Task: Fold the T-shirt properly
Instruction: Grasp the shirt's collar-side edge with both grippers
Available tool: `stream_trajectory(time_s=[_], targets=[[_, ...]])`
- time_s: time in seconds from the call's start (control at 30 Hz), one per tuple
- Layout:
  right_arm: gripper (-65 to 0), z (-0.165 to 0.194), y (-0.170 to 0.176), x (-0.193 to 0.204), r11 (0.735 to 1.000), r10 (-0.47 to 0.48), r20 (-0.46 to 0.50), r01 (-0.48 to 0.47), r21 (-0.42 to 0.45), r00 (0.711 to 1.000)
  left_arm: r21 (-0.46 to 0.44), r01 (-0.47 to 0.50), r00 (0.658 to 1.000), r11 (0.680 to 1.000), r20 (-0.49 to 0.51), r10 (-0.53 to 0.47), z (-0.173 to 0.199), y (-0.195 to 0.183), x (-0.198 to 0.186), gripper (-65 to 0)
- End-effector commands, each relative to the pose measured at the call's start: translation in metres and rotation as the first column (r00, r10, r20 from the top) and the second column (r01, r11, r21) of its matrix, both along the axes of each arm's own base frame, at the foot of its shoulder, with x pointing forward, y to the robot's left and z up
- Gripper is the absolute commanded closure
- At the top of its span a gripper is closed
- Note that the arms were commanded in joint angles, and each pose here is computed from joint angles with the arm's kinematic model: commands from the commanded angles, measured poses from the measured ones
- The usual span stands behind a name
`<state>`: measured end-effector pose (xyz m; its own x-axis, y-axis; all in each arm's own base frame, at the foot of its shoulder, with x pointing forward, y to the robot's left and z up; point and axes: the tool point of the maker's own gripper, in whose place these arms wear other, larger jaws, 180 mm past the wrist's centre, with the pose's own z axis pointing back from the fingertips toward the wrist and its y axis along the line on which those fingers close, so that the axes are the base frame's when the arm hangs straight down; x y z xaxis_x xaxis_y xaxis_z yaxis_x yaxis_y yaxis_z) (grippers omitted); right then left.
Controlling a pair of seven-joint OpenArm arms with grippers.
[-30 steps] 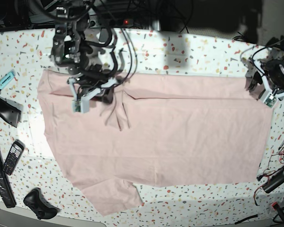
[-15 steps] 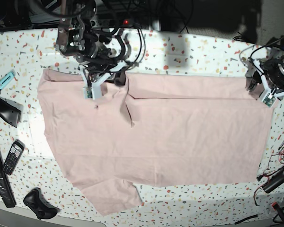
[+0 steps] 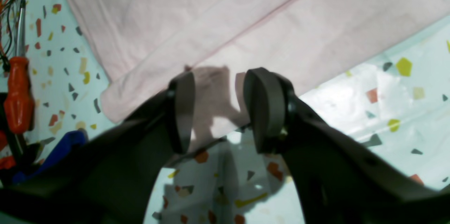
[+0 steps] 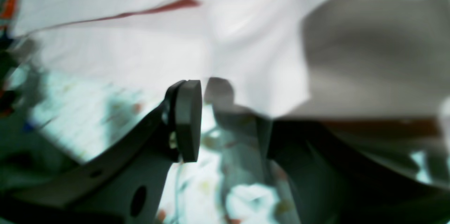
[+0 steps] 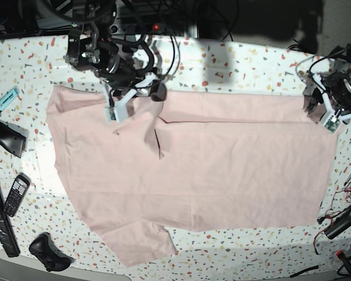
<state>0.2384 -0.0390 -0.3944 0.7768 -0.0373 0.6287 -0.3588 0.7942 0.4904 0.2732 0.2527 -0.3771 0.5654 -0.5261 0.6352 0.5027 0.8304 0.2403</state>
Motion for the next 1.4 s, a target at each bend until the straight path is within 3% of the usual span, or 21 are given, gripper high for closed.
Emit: stream_trajectory(time_s=[0.0,0.1,0.37,0.7,0.77,0.83,0.9,0.97,1.0,1.17,1.37], targets=[[-24.2,0.023,0.008,0.009,0.998,0.012,0.068,-0.016,0.06,0.998,0.003,0.01,0.999,1.0,0.051,-0.01,0.015,0.002,0.01,-25.4],[-24.2,0.048,0.017,0.009,0.991,0.037,0.113,-0.051,0.123,0.993,0.003,0.01,0.999,1.0,0.05,-0.01,0.015,0.002,0.01,-25.4],[-24.2,0.101,0.016,0.033,0.993,0.038,0.29,-0.068,0.094,0.956,-0.004,0.009,0.996,1.0,0.085,-0.009,0.024,0.002,0.021,-25.4],[-23.9,0.1,-0.012,0.06,0.997,0.033,0.316,-0.009,-0.075,0.948,-0.075,0.004,0.991,0.997,0.132,0.006,0.043,-0.005,0.039,-25.4],[-19.7,0.089,-0.024,0.058,0.989,0.032,0.292,0.011,-0.145,0.956,-0.088,0.003,0.992,0.996,0.125,0.008,0.041,-0.007,0.037,-25.3],[-9.6,0.081,-0.04,0.057,0.977,0.027,0.279,0.033,-0.209,0.96,-0.12,0.003,0.993,0.993,0.121,0.011,0.041,-0.011,0.035,-22.3],[0.0,0.077,-0.06,0.059,0.962,0.006,0.275,0.069,-0.265,0.961,-0.146,0.002,0.992,0.989,0.122,0.016,0.042,-0.014,0.035,-15.0],[0.0,0.075,-0.084,0.06,0.942,-0.029,0.271,0.117,-0.313,0.962,-0.163,-0.003,0.993,0.987,0.115,0.022,0.041,-0.017,0.035,-2.4],[0.0,0.073,-0.096,0.06,0.933,-0.05,0.268,0.141,-0.33,0.962,-0.167,-0.011,0.993,0.986,0.111,0.029,0.039,-0.018,0.034,0.0],[0.0,0.059,-0.141,0.047,0.905,-0.139,0.233,0.219,-0.366,0.962,-0.214,-0.055,0.991,0.975,0.105,0.079,0.031,-0.027,0.032,0.0],[0.0,0.049,-0.156,0.041,0.887,-0.179,0.257,0.268,-0.375,0.95,-0.252,-0.152,0.98,0.956,0.084,0.178,0.018,-0.026,0.032,0.0]])
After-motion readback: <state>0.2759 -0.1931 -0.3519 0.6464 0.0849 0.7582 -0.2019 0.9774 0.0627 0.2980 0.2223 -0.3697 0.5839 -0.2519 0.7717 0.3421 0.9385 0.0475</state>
